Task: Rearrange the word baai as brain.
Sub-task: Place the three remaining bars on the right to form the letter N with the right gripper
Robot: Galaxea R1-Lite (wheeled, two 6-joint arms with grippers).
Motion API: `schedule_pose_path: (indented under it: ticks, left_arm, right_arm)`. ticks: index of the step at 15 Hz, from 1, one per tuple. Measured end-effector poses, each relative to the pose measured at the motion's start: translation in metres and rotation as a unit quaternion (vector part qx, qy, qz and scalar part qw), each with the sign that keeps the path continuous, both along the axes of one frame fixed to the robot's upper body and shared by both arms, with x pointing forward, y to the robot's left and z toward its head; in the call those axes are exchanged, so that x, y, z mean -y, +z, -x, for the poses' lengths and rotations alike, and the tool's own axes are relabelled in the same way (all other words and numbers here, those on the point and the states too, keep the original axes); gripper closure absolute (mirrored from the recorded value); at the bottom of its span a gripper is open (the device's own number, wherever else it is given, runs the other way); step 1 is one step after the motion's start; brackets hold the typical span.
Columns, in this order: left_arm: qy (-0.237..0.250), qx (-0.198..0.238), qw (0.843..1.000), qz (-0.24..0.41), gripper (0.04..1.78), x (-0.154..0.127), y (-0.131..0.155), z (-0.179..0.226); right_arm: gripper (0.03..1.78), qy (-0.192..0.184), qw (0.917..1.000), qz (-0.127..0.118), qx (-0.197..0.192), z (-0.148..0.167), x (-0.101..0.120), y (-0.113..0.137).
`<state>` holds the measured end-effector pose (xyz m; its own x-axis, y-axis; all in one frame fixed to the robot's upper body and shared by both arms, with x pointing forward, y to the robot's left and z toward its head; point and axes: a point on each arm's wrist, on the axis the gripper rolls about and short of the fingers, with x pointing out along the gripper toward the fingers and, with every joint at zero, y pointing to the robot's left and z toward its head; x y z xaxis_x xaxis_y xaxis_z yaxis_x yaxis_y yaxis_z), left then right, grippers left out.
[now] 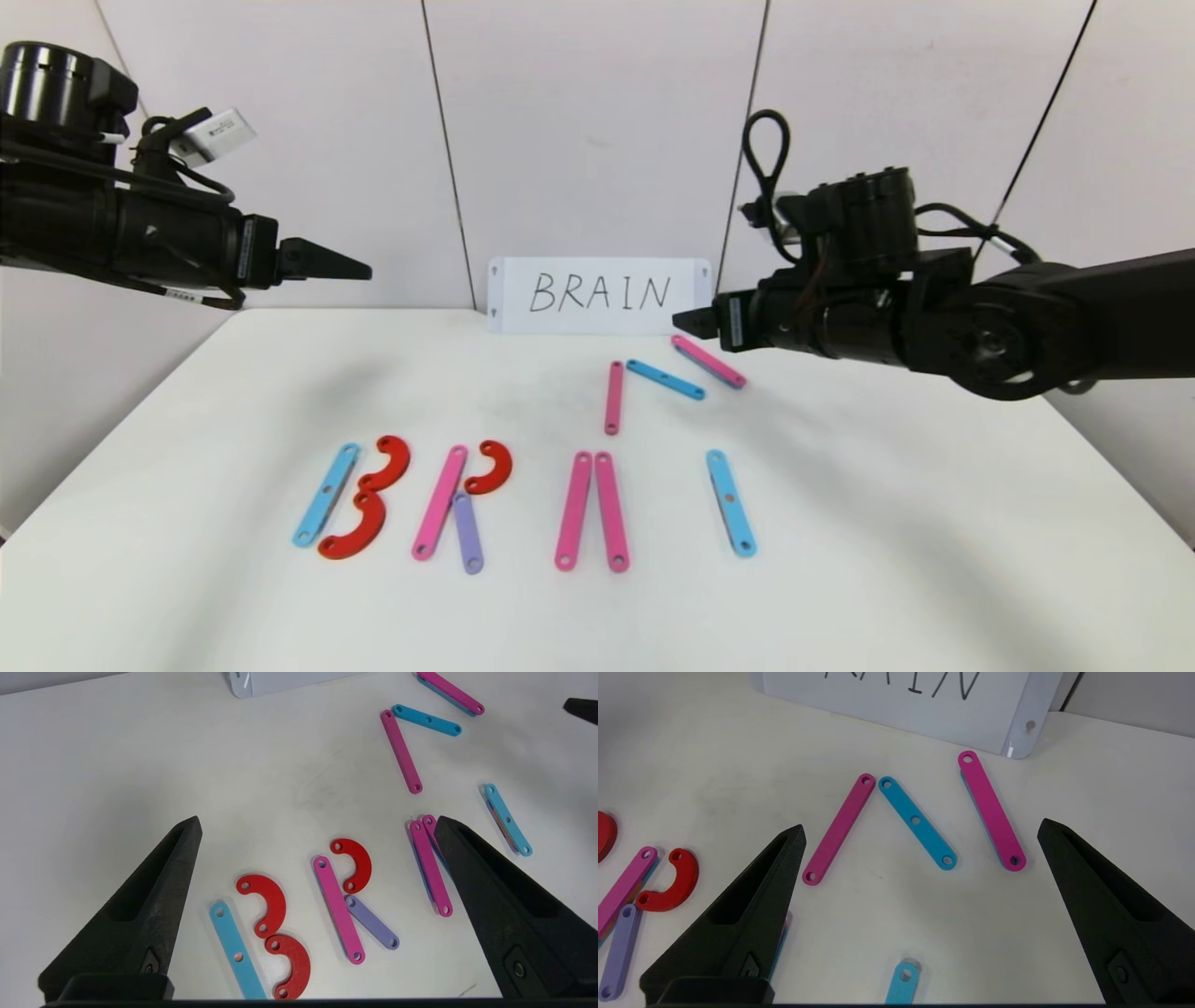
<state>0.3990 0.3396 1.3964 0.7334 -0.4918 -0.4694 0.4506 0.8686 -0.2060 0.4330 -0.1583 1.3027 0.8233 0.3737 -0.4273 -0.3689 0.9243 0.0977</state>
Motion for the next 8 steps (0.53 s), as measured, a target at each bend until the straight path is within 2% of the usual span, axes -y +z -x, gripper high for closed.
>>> schedule_pose_path:
  ticks: [5,8]
  left_arm:
    - [0.003,0.023,1.000,-0.001,0.08,-0.001,0.002,0.001]
    - [0.004,0.019,1.000,-0.001,0.08,-0.002,0.000,0.000]
  right_arm:
    - [0.07,-0.001,0.9995,0.026,-0.018,-0.016,-0.056,-0.028]
    - [0.07,-0.009,0.9988,0.020,-0.043,-0.028,-0.082,-0.045]
